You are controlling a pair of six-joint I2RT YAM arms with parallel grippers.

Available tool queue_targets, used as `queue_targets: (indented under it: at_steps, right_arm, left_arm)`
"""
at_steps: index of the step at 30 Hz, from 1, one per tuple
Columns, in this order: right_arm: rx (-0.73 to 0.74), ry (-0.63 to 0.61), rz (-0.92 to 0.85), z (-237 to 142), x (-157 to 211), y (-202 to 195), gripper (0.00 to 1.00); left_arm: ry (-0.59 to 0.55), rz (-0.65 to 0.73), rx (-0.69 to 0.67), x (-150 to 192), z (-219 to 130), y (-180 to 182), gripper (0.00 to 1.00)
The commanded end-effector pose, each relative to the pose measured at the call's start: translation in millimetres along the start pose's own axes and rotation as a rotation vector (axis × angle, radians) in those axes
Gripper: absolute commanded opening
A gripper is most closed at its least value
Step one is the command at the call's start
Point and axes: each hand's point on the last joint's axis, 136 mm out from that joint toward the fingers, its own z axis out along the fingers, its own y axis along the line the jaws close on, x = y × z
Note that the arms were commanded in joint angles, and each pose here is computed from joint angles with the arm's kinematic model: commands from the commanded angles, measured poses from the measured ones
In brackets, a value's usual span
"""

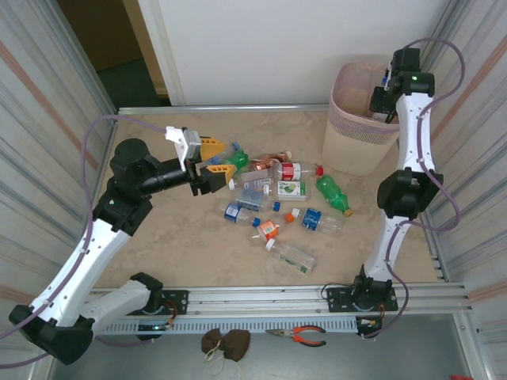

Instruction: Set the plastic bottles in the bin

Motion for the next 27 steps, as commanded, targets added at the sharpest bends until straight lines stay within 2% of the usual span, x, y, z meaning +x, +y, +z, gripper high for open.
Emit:
queue_targets:
  at_steps: [1, 12, 17, 24, 27]
  right_arm:
    - [0.068, 0.091, -0.017, 21.7, 20.0, -11.8, 0.45]
    - [0.079, 0.262, -0.023, 101.4, 59.0, -7.4, 0.45]
    - [0.088, 0.316, -0.016, 122.9, 74.2, -7.7, 0.48]
    - [0.08, 0.326, -0.021, 121.4, 78.1, 1.1, 0.7]
    - [0.072, 0.293, -0.024, 109.5, 69.3, 6.5, 0.76]
  left_arm:
    - [-0.018, -0.002, -0.025, -5.0, 0.4, 4.3, 0.68]
    - [0.001, -0.055, -0.07, 4.1, 8.5, 20.2, 0.68]
    - [0.022, -0.076, -0.087, 11.1, 10.8, 25.4, 0.68]
    - [0.063, -0.103, -0.108, 23.1, 11.6, 30.8, 0.68]
    - [0.09, -0.113, -0.136, 31.1, 10.8, 35.8, 0.68]
